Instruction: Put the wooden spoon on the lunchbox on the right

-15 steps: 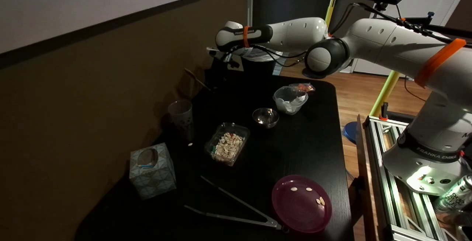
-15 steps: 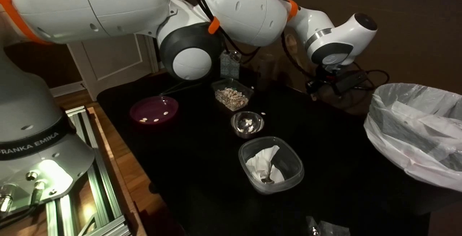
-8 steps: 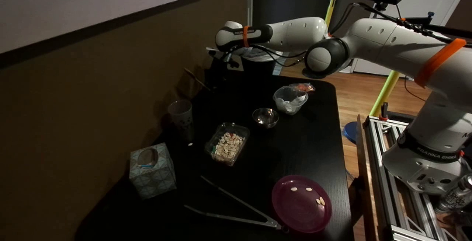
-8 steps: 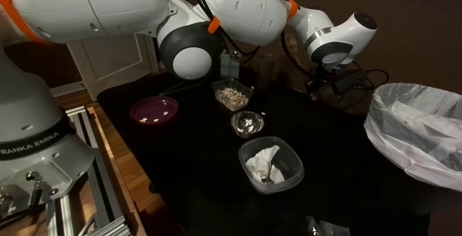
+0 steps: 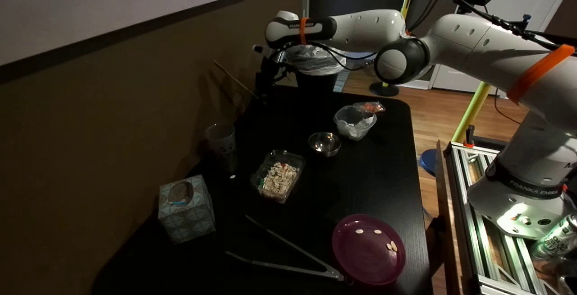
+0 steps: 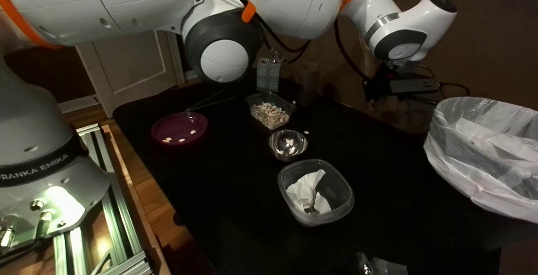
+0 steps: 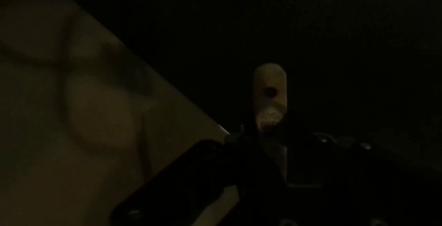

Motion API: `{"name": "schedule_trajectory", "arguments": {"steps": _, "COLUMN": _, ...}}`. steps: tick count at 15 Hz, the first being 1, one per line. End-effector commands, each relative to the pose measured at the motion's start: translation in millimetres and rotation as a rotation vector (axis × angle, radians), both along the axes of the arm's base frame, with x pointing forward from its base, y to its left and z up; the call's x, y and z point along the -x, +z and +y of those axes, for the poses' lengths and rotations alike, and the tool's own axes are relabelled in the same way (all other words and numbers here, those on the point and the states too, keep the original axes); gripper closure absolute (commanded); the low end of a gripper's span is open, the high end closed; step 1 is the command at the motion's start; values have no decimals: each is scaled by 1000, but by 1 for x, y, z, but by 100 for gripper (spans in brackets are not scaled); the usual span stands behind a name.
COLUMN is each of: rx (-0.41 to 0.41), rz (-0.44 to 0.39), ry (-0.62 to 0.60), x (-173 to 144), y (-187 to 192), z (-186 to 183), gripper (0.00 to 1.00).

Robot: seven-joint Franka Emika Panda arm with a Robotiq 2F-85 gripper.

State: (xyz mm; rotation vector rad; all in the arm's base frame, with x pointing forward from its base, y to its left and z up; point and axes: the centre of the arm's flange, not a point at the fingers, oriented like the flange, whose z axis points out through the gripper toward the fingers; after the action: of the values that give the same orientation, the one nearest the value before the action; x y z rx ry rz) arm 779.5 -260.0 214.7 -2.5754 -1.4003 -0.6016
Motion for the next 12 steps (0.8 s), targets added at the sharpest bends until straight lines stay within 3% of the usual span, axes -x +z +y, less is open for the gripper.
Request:
{"name": "schedule_trajectory", "arguments": {"steps": 1, "rx": -77, "rz": 43, "ry": -138, "x": 70, "y": 18, "z": 24, "gripper": 94}}
{"name": "schedule_trajectory", "arguments": {"steps": 3, "rx": -55, "rz": 30, "ry": -142, "x": 71, "y": 17, "z": 22, "gripper": 94}}
{"name": "schedule_trajectory", "arguments": {"steps": 4, "rx": -40, "rz": 32, "ry": -112, "x": 0, "y": 16, "z": -4, "gripper": 74}}
{"name": "schedule_trajectory", "arguments": {"steps": 8, "rx": -44, "rz": 36, "ry": -123, "x": 1, "y": 16, "z": -4, "gripper": 74}}
{"name": "schedule_trajectory", "arguments": {"steps": 9, "rx": -44, "rz": 36, "ry": -124, "x": 1, "y": 16, "z": -4, "gripper": 94}}
{"name": "schedule_trajectory", "arguments": {"steps": 12, "rx": -38, "rz": 40, "ry": -118, "x": 28, "y": 3, "z": 21, "gripper": 94}}
